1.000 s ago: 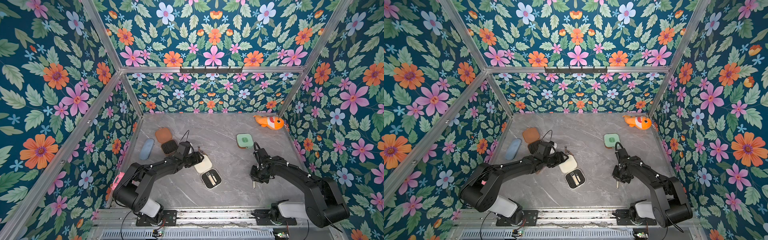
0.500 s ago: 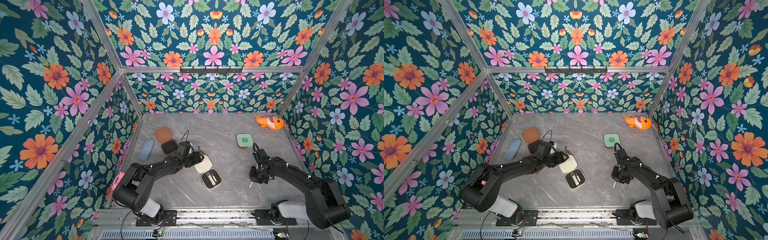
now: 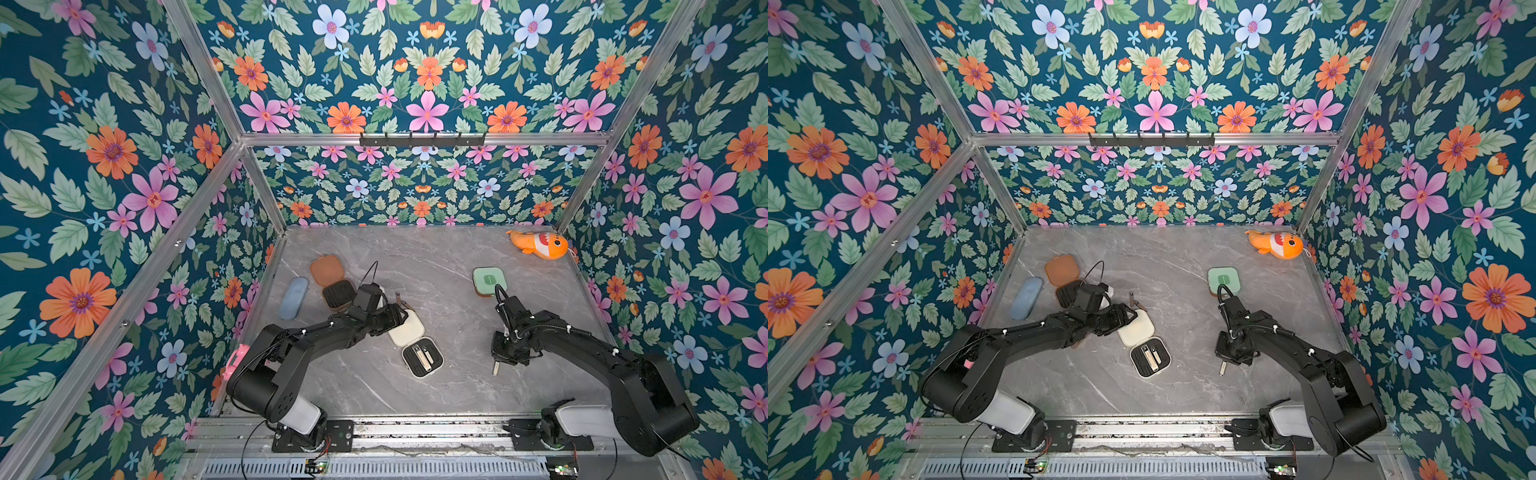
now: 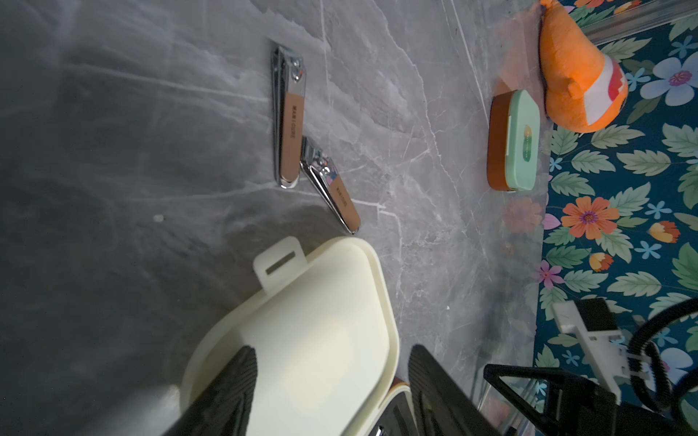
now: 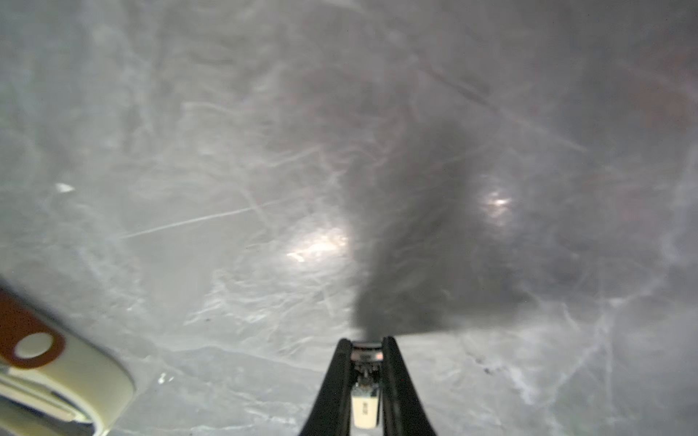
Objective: Organize nail clipper sets
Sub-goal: Pick up the nail clipper from the center of the board, then place the nail clipper in the storage box.
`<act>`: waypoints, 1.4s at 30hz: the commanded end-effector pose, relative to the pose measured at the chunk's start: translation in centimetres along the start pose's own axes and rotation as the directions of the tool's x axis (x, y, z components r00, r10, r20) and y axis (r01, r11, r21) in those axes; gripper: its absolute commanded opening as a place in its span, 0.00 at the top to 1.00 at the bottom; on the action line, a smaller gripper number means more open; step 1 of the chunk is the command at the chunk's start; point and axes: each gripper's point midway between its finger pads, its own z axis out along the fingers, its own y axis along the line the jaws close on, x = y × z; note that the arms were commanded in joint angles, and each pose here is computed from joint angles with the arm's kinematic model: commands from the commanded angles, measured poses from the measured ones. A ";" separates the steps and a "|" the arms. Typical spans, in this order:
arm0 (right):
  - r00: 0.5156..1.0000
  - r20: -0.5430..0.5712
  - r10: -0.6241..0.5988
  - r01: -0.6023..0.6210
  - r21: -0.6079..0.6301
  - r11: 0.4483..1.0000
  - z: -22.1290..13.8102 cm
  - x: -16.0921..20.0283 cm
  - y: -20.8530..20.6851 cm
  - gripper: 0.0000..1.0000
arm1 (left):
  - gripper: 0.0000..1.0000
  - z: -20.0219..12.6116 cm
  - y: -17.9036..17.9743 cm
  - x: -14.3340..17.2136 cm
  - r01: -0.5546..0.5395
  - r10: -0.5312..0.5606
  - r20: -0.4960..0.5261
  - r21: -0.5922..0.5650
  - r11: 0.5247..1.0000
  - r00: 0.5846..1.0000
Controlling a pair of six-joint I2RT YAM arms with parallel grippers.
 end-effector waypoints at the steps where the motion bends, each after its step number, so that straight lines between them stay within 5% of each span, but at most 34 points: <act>1: 0.998 0.023 -0.059 0.059 -0.025 0.998 -0.7 -0.6 2.0 0.90 | 0.33 0.2 -0.2 -0.2 -0.013 0.013 0.006 0.008 1.000 1.000; 7: 0.949 0.090 -0.302 0.309 -0.074 0.948 -2.2 -1.2 9.0 0.91 | 0.33 0.7 0.5 0.0 -0.006 0.006 -0.003 -0.014 1.000 1.000; 18: 0.769 0.124 -0.627 0.638 -0.095 0.764 -0.6 0.0 18.7 0.93 | 0.33 0.8 1.9 0.4 0.007 -0.007 -0.001 -0.058 0.998 1.000; 24: 0.704 0.127 -0.699 0.710 -0.102 0.696 0.7 0.7 20.1 0.93 | 0.33 0.9 2.5 0.6 0.010 -0.010 -0.005 -0.073 0.997 1.000; 42: 0.659 0.106 -0.745 0.752 -0.062 0.656 2.4 1.9 20.7 0.93 | 0.33 0.9 2.8 0.7 0.013 -0.013 -0.006 -0.080 0.997 1.000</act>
